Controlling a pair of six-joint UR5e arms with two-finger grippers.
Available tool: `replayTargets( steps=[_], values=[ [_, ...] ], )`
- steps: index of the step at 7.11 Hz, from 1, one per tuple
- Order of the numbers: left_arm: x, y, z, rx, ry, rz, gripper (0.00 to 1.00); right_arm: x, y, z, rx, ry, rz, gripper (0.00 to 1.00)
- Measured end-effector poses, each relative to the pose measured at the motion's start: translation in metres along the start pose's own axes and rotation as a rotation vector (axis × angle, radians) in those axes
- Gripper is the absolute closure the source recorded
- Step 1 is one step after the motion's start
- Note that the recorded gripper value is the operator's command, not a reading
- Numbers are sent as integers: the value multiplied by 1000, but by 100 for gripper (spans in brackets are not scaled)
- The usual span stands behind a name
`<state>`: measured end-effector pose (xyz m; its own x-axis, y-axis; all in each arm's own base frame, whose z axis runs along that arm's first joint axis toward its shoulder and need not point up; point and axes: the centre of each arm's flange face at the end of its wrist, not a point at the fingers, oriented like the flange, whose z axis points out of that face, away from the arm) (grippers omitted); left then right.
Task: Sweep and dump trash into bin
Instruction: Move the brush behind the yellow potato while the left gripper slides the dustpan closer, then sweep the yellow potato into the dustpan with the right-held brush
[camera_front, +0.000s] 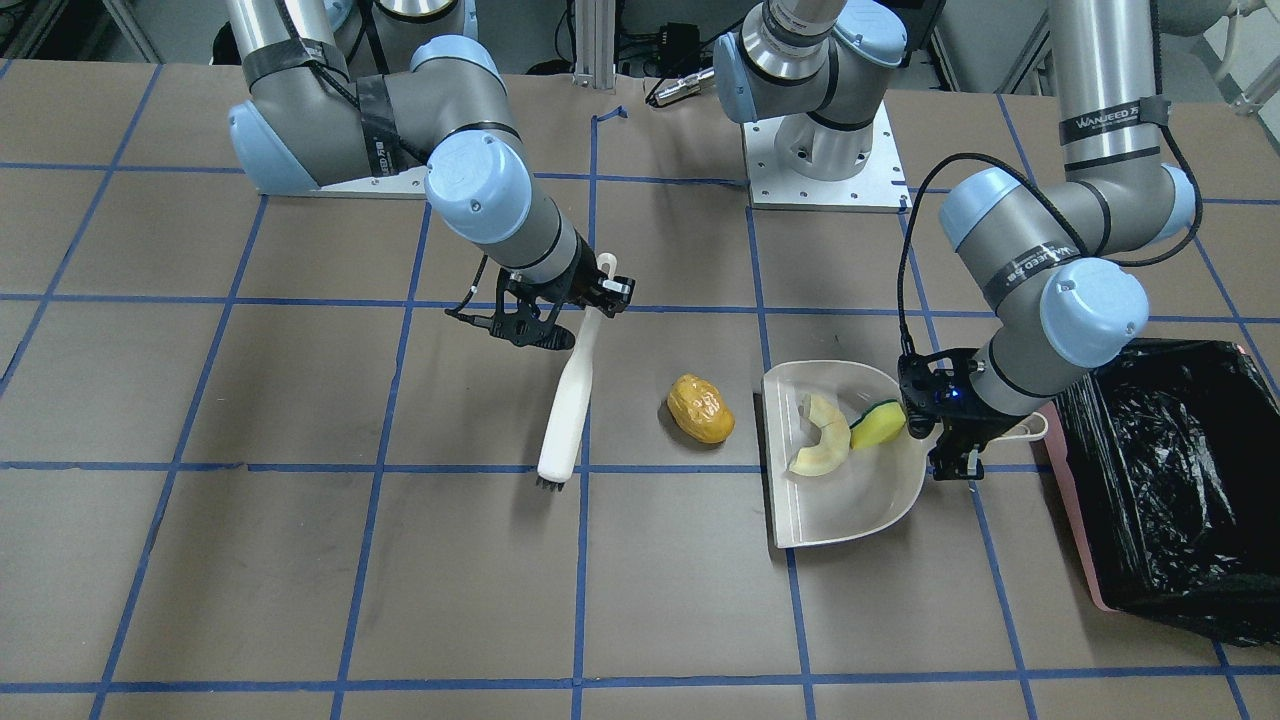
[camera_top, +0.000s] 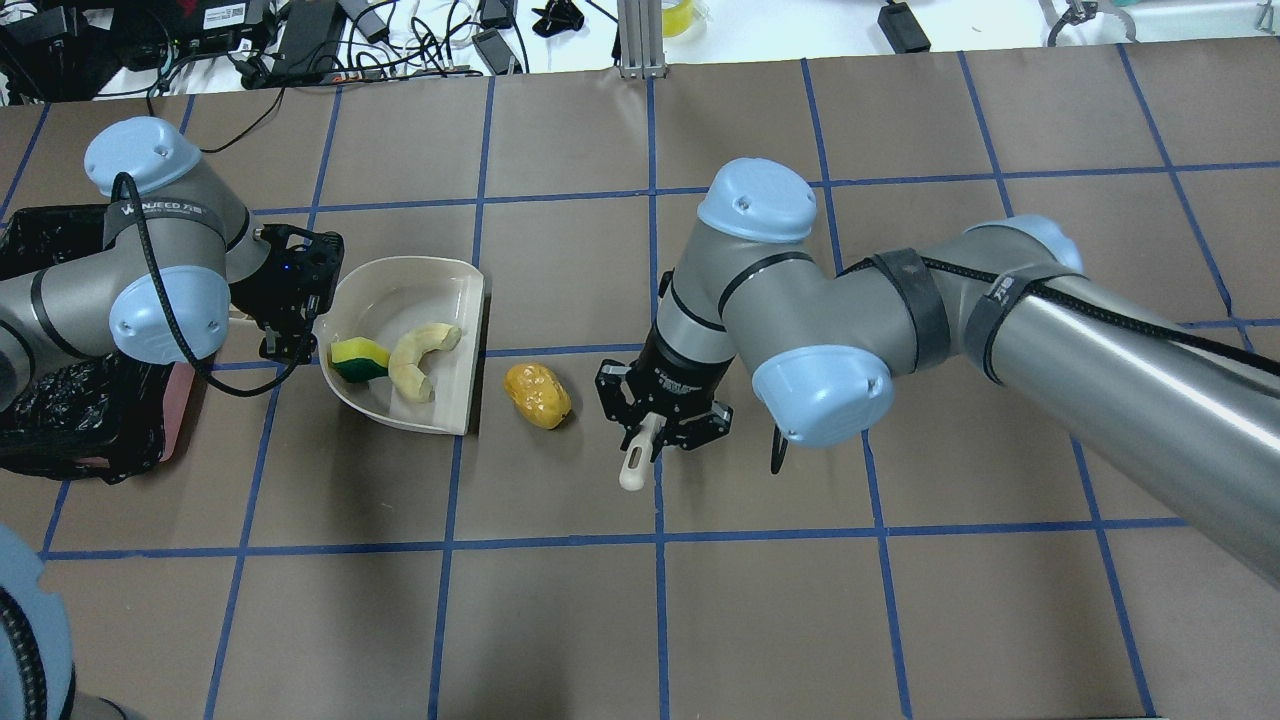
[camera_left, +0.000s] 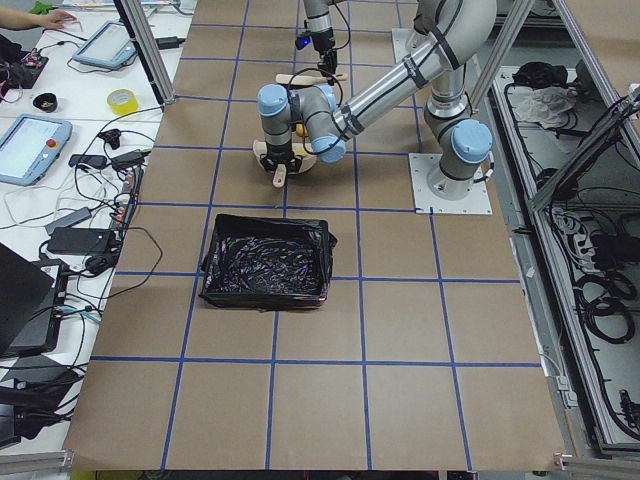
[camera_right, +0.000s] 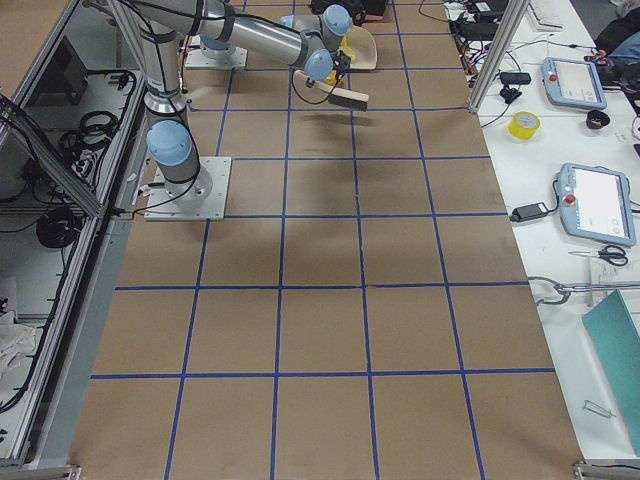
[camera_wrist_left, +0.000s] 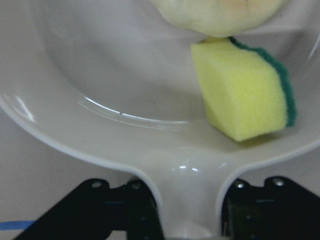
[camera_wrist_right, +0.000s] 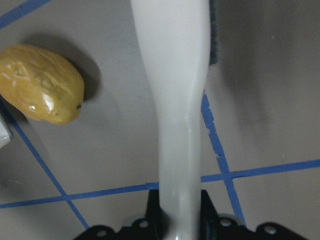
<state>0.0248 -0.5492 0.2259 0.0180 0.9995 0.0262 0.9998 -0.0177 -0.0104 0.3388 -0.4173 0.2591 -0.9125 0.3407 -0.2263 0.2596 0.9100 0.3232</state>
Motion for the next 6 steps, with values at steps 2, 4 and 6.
replayTargets(
  steps=[2,4,6],
  values=[
    [14,-5,5,1,0,-15,100,-22,42,24,31,-21,-40,100],
    [17,-10,11,5,2,-41,100,-34,56,34,48,-46,-105,100],
    [16,-18,15,6,6,-55,100,-40,42,56,63,-60,-154,100]
  ],
)
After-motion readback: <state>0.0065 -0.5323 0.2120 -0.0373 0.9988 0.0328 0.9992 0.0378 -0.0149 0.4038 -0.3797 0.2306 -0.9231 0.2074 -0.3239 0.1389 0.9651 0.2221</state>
